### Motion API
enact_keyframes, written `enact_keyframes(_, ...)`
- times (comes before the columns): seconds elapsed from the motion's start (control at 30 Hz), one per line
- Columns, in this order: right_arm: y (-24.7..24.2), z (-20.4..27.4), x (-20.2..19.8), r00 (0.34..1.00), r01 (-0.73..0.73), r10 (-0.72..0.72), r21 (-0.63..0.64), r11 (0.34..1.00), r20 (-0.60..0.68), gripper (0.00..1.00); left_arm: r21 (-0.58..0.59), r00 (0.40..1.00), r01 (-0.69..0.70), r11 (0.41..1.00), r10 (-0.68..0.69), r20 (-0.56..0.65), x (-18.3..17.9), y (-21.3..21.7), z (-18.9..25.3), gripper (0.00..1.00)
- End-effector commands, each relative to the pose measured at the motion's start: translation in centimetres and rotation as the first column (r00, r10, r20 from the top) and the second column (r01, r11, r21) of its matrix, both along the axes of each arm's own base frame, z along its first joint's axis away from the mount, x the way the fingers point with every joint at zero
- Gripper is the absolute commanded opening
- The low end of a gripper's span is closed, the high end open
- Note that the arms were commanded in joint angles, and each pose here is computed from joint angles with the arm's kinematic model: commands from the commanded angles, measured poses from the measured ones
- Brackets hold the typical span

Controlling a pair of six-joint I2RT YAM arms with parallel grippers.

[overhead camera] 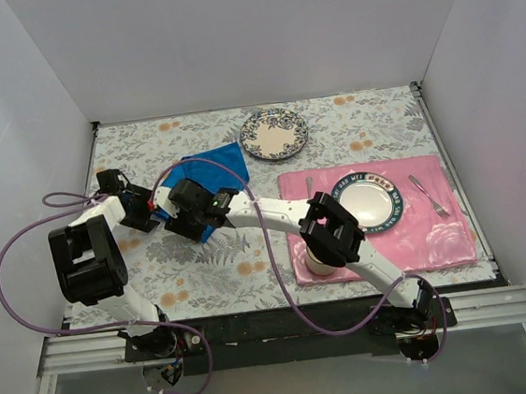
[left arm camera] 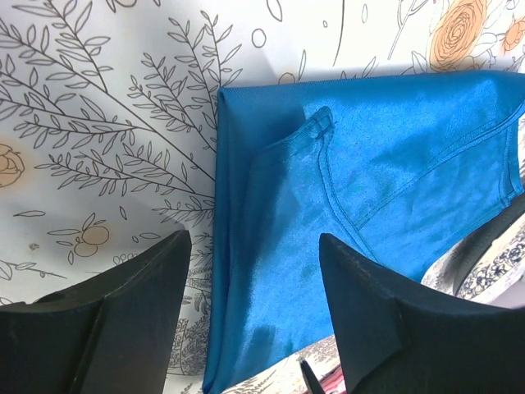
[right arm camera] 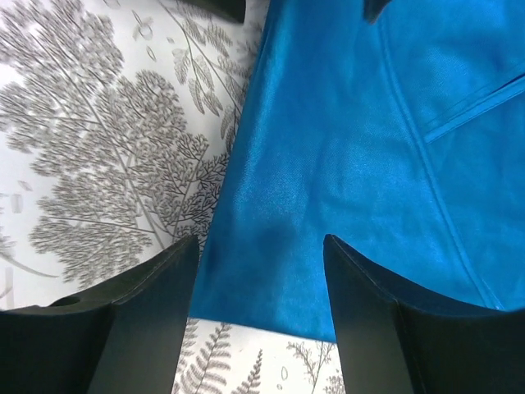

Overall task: Fold the napkin, place the utensils inside, and roll it up
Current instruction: Roll the napkin with the utensil

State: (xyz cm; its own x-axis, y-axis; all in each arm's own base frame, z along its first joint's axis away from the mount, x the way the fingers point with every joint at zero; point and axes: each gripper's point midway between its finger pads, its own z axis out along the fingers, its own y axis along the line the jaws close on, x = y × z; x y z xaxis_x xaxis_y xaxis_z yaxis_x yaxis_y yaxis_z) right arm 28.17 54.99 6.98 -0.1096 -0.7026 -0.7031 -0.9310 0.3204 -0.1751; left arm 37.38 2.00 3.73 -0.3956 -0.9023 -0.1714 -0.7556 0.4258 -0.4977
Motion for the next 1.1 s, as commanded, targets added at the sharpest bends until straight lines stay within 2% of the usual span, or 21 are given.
enact_keyframes(0.0,1.5,0.4,0.9,0.996,-0.023,0.022,0.021,1.0,0.081,0.7,-0.015,0.999,-0.008,1.0,0.009,0.05,0.5,0.0,1.0,0.63)
enact_keyframes(0.3,2.0,-1.8,0.7,0.996,-0.022,0.022,-0.005,1.0,0.088,0.71,-0.026,0.999,-0.019,0.999,0.021,0.046,0.1,-0.1,0.9,0.64)
enact_keyframes(0.6,2.7,-1.6,0.6,0.999,0.009,-0.011,0.046,0.999,0.052,0.73,0.012,0.998,-0.03,0.999,0.03,0.05,0.0,0.4,1.6,0.66)
enact_keyframes(0.7,2.4,-2.5,0.5,0.999,0.039,-0.039,0.052,0.998,0.0,0.7,0.023,0.998,-0.034,0.999,0.033,0.057,-0.3,0.6,2.1,0.67)
enact_keyframes(0.83,1.5,-3.7,1.0,0.996,0.08,-0.078,0.033,0.996,-0.032,0.59,0.015,0.998,-0.031,0.999,0.03,0.059,-0.8,0.3,2.2,0.69)
enact_keyframes(1.07,0.5,-5.3,1.6,0.993,0.108,-0.107,0.01,0.994,-0.047,0.57,-0.005,0.998,-0.029,1.0,0.029,0.06,-1.5,-0.2,2.3,0.71)
